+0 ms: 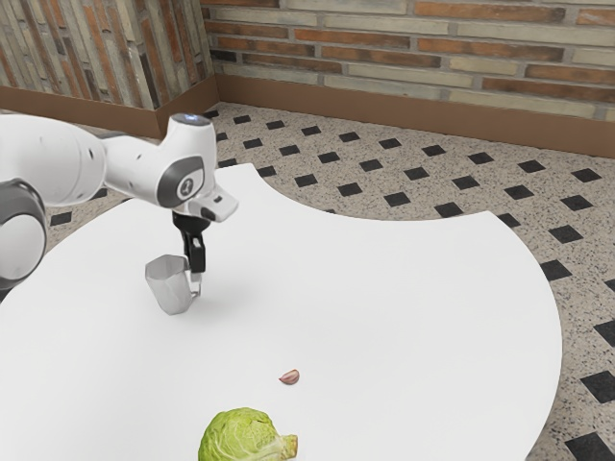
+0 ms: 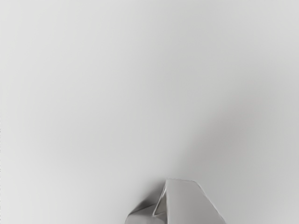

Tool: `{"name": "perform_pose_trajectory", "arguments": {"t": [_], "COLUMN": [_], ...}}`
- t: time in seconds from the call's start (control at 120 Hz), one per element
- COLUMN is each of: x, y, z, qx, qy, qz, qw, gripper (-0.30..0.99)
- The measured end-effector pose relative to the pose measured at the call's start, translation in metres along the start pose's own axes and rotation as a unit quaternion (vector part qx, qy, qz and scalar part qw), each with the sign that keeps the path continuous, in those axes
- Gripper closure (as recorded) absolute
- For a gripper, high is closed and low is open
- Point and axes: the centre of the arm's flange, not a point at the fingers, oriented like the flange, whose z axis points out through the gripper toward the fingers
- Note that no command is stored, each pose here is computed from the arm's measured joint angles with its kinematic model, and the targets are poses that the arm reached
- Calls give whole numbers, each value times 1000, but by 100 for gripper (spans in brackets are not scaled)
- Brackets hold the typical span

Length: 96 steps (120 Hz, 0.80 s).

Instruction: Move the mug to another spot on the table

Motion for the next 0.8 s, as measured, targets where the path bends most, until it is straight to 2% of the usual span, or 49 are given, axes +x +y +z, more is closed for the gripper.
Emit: {"name": "perform_pose_trajectory", "arguments": {"t": [0.65, 0.8], "x": [3, 3], "y": [-4, -4], "z": [23, 24], "qx": [-4, -8], "qy": [8, 12], "qz": [11, 8], "qw": [1000, 1000], "gripper": [0, 10]}}
